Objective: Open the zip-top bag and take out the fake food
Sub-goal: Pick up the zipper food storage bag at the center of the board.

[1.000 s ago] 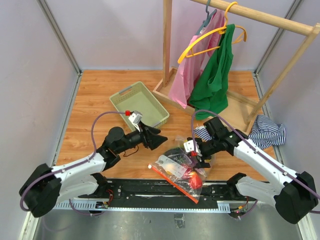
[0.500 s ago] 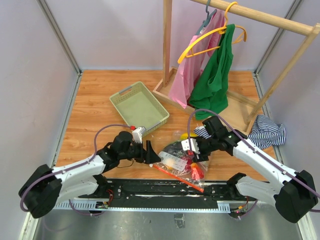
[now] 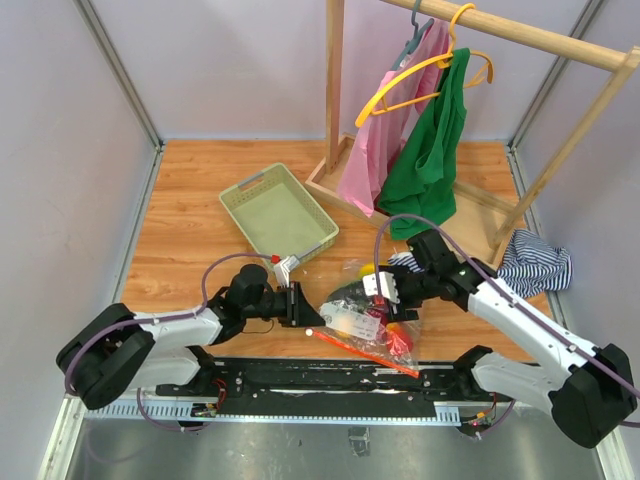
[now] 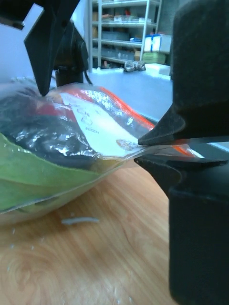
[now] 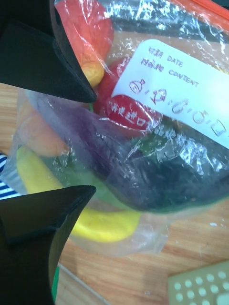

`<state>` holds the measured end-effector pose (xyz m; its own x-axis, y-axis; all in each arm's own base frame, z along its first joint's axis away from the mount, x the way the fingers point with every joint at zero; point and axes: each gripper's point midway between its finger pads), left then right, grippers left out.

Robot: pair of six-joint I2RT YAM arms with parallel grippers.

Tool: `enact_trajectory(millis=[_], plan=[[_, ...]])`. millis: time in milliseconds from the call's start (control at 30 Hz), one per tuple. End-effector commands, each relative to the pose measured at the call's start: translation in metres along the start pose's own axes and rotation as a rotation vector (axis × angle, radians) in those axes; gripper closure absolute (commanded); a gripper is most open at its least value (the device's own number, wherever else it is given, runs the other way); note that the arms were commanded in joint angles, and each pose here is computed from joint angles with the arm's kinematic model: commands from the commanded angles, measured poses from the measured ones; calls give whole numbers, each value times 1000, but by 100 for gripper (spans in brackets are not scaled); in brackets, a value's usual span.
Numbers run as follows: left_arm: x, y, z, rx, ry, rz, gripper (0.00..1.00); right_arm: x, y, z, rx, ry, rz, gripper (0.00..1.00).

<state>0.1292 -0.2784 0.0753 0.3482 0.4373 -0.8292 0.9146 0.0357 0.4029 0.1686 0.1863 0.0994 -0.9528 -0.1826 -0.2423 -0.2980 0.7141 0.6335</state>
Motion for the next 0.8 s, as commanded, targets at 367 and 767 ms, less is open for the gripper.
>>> enact_trajectory(millis=[367,767], plan=[[-135,97,-26,-506,-480,-213,100,3,120,-84,-270,79,54,14],[-167,149,8,-552,-564,-483,100,-52,70,-94,-31,-310,47,10]])
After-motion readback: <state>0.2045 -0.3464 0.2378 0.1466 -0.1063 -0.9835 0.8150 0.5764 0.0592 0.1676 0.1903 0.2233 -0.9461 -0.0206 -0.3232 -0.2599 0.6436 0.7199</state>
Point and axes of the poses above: each gripper's point midway between its finger pads, its own z axis out along the fingers, its own x axis along the line the jaws close on, y = z × x, and after that the axes turned 1 degree about z, right-handed
